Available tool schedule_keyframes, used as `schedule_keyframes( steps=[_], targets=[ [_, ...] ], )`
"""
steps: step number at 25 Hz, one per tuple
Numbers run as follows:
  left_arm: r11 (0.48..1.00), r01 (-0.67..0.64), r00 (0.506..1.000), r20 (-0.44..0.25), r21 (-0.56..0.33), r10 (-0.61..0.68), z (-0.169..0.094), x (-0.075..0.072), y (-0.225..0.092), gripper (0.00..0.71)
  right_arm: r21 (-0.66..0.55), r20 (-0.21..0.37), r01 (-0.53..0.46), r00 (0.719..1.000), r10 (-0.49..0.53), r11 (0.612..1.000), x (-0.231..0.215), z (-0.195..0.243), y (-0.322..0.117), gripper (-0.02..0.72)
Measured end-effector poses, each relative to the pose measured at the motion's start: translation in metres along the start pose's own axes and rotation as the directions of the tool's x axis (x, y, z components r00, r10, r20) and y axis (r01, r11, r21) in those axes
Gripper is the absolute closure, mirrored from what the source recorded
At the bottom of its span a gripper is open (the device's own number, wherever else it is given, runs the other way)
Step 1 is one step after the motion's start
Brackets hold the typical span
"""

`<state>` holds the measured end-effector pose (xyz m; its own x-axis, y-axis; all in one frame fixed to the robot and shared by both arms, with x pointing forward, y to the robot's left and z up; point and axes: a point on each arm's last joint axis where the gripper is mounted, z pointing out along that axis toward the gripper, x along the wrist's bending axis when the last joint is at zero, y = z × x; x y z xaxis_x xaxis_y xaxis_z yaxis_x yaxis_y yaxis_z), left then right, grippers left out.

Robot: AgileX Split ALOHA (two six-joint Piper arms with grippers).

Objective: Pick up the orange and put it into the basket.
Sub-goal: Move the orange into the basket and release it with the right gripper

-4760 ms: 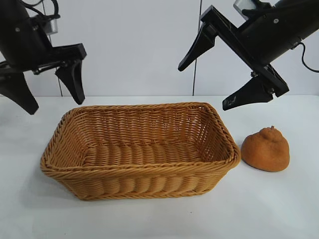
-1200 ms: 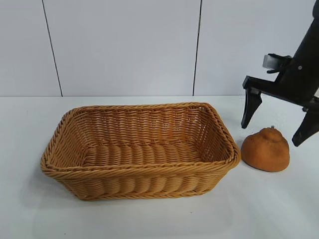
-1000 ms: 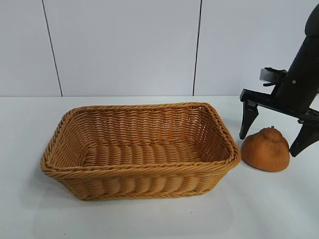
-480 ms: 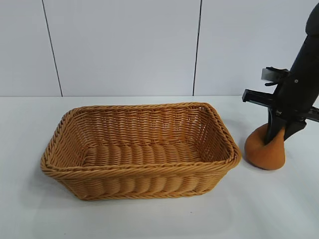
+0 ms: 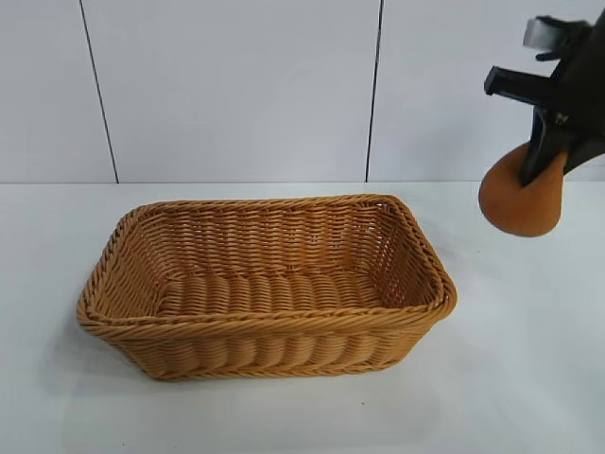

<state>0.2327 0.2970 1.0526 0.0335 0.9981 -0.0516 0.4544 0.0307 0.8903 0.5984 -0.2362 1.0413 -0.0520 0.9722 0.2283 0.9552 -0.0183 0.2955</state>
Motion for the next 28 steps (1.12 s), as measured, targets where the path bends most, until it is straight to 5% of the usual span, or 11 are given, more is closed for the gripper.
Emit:
schedule_keyframes(
  steps=[8,15,28],
  targets=[
    [1.0,0.0,1.0,0.0,0.0,0.0,0.0,0.0,0.0,0.097,-0.037,-0.153,0.146,0.977,-0.15,0.989,0.088,0.01,-0.018,0.669],
    [1.0,0.0,1.0,0.0,0.0,0.0,0.0,0.0,0.0,0.097,-0.1,-0.223,0.22,0.946,-0.237,0.97,0.148,0.02,-0.038,0.669],
    [1.0,-0.005,1.0,0.0,0.0,0.005,0.0,0.0,0.0,0.097,0.041,-0.185,0.183,0.967,-0.173,0.982,0.159,0.136,-0.051,0.669]
  ],
)
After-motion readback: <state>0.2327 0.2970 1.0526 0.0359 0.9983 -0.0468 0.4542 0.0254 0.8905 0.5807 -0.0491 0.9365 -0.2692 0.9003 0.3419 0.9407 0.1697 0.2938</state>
